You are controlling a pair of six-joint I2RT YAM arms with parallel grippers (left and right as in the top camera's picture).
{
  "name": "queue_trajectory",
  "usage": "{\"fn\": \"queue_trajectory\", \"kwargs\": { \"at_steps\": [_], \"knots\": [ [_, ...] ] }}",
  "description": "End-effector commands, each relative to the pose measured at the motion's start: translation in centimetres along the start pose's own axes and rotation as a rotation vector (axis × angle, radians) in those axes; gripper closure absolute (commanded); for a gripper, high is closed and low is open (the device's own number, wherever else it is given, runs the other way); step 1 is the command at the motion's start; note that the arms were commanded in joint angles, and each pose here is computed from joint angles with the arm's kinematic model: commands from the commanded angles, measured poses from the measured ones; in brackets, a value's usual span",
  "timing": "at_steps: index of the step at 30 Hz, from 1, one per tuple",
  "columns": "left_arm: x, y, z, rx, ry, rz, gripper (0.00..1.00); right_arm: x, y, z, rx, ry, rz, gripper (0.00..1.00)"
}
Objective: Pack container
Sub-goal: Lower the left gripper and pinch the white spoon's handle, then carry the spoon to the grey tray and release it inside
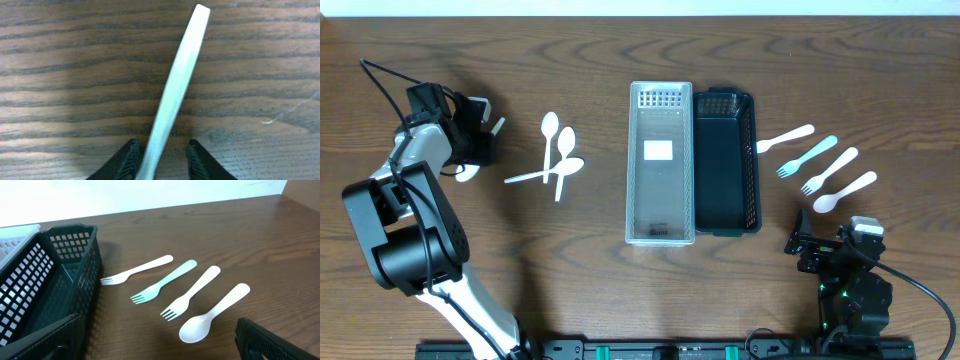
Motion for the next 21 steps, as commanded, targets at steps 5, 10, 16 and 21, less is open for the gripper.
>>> {"fn": "queue_trajectory", "kwargs": {
  "at_steps": [5, 10, 16, 21],
  "knots": [
    [2.6, -0.7, 1.8, 0.041, 0.127, -0.033, 0.92, 0.0, -0.2, 0.0, 0.011, -0.006, -0.008, 0.01],
    [1.4, -0.7, 0.2, 0.022, 0.108, -0.016, 0.94, 0.0, -0.2, 0.0, 0.011, -0.006, -0.009, 0.01],
    [-2.4, -1.6, -4.1, -0.027, -0.003, 0.043, 0.94, 0.0, -0.2, 0.0, 0.011, -0.006, -0.009, 0.01],
    [-6.7, -4.4, -9.2, -0.049, -0.123, 0.051, 0.94, 0.0, -0.2, 0.0, 0.011, -0.006, -0.009, 0.01]
  ]
}}
Point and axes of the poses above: each gripper's point midway between its finger pads, its own z axis out along the fingers, its own y axis along the line the jaws close on, x = y × z, the point moved 6 cm from there along -z, back along the fingers, and after that the axes turned 7 degrees about z, right-handed, at the moved point
